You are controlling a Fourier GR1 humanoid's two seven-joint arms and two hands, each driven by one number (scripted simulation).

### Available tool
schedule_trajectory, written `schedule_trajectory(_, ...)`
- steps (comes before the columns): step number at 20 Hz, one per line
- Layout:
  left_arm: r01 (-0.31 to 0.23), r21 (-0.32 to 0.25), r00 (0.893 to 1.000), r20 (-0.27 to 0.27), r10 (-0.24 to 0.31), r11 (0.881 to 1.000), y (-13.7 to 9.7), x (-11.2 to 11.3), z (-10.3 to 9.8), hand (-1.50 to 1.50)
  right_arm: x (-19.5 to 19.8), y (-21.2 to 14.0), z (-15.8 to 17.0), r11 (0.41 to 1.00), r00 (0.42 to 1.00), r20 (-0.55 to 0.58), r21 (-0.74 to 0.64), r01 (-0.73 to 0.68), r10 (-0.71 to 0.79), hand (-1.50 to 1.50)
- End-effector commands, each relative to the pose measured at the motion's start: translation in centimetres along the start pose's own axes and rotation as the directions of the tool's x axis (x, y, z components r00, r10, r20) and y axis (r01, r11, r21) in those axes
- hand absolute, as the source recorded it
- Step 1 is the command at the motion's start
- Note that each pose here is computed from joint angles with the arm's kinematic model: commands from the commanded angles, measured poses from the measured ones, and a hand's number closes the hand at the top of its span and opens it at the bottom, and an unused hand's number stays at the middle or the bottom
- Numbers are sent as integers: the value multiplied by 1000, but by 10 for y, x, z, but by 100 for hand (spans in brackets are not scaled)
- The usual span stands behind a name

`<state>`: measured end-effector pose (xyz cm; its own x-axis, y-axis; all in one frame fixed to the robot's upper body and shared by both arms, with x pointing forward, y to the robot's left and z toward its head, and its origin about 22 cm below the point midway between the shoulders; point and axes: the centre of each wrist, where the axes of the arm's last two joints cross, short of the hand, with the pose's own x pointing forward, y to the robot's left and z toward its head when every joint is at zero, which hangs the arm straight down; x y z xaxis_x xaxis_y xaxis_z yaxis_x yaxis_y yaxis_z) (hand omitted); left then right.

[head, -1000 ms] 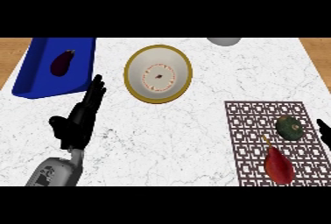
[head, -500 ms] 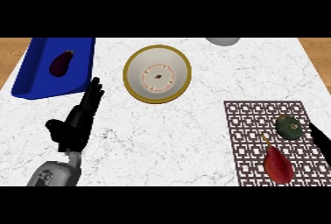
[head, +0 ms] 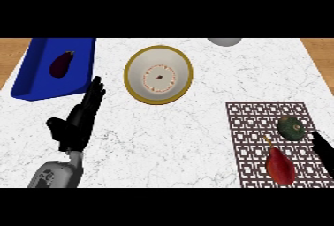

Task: Pick the pear from the placemat and place it in the bowl

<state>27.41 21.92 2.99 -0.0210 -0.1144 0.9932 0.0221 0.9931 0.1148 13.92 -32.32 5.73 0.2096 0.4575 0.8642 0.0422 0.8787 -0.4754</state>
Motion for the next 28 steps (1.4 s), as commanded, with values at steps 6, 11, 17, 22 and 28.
schedule_trajectory(6, -11, -18, 1000, 2, 11, 1000, -3, 18, -9, 0, -6, 1, -15, 996, 996, -22, 26, 85, -85, -150)
schedule_trajectory(11, -10, -3, 1000, -16, 10, 1000, -20, 1, -3, 0, -28, 16, -12, 993, 993, -40, 28, 116, -115, -150)
schedule_trajectory(17, -2, -4, 1000, 6, 2, 1000, -1, -5, -5, 0, -39, 34, -34, 996, 995, -39, 9, 89, -88, -150)
schedule_trajectory(22, 10, 4, 1000, -1, -10, 1000, -2, -4, 6, 0, -48, 46, -39, 997, 990, -121, -34, -73, 68, -150)
schedule_trajectory(28, -15, -6, 1000, 5, 15, 1000, -3, -18, -3, 0, -76, 45, -52, 993, 982, -148, 12, -114, 114, -150)
